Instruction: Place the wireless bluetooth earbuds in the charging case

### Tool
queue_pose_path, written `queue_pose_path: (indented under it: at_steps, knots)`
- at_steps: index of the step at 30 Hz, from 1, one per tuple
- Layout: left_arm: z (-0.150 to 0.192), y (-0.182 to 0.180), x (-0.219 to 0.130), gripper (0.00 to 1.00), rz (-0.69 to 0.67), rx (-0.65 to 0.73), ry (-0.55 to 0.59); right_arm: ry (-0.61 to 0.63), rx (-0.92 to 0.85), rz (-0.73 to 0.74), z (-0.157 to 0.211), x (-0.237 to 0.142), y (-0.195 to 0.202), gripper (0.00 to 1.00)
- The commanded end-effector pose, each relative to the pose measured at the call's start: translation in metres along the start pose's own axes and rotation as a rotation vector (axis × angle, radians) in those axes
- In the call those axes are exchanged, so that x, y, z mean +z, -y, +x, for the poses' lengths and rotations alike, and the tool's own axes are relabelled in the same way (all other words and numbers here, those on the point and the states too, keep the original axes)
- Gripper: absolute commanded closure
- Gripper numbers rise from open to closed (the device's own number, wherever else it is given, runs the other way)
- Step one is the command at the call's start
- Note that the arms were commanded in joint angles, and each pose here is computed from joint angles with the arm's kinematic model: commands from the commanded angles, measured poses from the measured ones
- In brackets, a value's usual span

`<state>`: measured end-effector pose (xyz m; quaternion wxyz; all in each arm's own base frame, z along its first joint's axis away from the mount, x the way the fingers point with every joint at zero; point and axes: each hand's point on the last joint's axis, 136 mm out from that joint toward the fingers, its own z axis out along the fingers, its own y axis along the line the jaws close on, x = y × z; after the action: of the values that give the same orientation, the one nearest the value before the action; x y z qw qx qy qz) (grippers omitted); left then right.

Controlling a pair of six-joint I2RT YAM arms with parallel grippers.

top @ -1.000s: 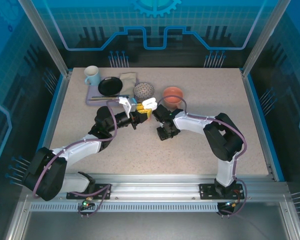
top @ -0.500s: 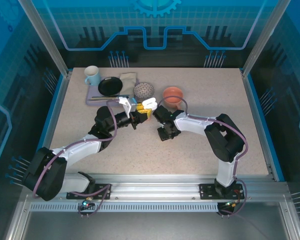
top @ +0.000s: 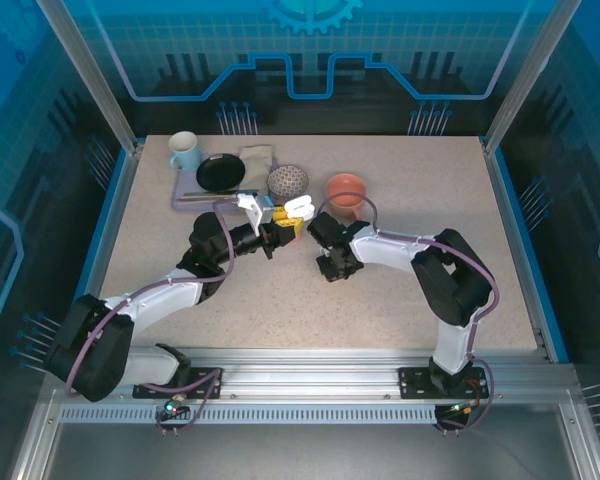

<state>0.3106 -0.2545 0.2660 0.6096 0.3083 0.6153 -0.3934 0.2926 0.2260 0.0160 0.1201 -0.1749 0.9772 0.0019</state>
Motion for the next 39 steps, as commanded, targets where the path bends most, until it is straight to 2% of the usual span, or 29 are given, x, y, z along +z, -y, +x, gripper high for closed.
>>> queue_pose_path:
  at_steps: [1, 10, 19, 29, 36, 39]
  knots:
    - [-0.016, -0.003, -0.001, 1.0, -0.013, 0.026, 0.048, -0.016, 0.033, 0.043, 0.012, -0.008, 0.017, 0.75]
    - [-0.013, -0.004, 0.0, 1.0, -0.012, 0.016, 0.041, 0.048, 0.097, 0.047, 0.009, -0.03, 0.036, 0.75]
    - [-0.005, -0.005, 0.001, 1.0, -0.01, -0.005, 0.02, 0.174, 0.187, 0.037, 0.002, -0.078, 0.063, 0.76]
    - [0.007, -0.001, 0.004, 1.0, 0.026, -0.029, -0.013, 0.43, 0.233, 0.0, -0.03, -0.184, 0.086, 0.76]
    - [0.013, 0.009, 0.013, 1.0, 0.095, -0.04, -0.043, 0.634, 0.207, -0.059, -0.063, -0.268, 0.083, 0.76]
    - [0.015, 0.014, 0.019, 1.0, 0.128, -0.043, -0.054, 0.7, 0.187, -0.098, -0.075, -0.293, 0.076, 0.75]
